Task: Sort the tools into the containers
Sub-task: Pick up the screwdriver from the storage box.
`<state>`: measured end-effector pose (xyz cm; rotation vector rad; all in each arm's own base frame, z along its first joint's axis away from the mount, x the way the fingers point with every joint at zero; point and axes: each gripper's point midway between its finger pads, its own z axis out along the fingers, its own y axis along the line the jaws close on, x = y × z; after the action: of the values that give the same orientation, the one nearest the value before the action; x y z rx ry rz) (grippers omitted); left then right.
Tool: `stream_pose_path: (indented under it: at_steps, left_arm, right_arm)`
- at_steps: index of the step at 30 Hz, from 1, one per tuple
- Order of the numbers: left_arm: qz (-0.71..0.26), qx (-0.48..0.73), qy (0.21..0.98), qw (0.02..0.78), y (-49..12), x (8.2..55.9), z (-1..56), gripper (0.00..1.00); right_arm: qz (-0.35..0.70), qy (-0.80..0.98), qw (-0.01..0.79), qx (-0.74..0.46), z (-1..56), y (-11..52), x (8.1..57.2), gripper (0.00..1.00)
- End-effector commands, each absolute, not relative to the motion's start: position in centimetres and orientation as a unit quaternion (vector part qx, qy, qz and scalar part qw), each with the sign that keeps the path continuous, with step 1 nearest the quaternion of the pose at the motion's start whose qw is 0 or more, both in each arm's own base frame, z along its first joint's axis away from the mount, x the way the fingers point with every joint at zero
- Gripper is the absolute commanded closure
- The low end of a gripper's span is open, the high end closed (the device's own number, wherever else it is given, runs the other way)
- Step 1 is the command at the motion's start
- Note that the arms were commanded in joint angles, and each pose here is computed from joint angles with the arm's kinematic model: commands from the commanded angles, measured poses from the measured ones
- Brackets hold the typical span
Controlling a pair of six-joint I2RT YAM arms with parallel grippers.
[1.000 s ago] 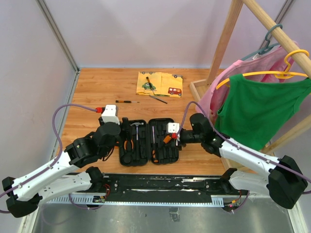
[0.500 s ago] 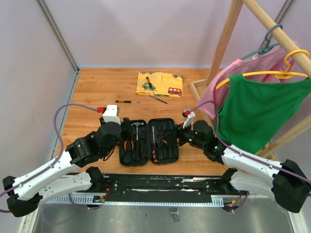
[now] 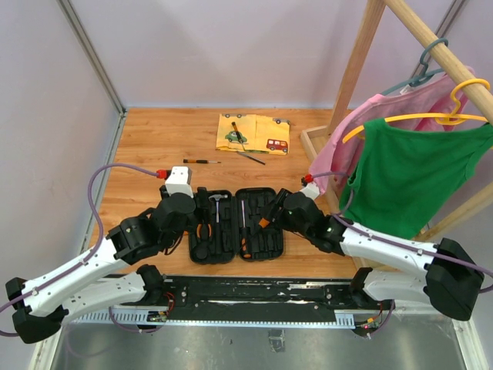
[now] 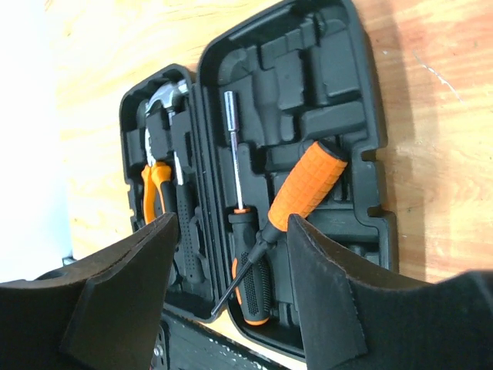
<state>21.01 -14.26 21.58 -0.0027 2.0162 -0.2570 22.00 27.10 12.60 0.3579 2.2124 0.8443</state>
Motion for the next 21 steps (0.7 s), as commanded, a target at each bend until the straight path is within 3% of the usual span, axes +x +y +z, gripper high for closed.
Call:
stream_pose_path:
  at_steps: [1, 21]
  left_arm:
    - [-0.106, -0.006, 0.840, 0.533, -14.2, 21.3, 21.9, 0.26]
    - [-0.104, -0.002, 0.842, 0.530, -14.3, 21.3, 21.6, 0.26]
  right_arm:
    - [0.305, 0.856, 0.343, 0.239, 11.7, 26.8, 22.7, 0.40]
    - [0.260, 0.876, 0.251, 0.319, 6.2, 28.1, 21.8, 0.43]
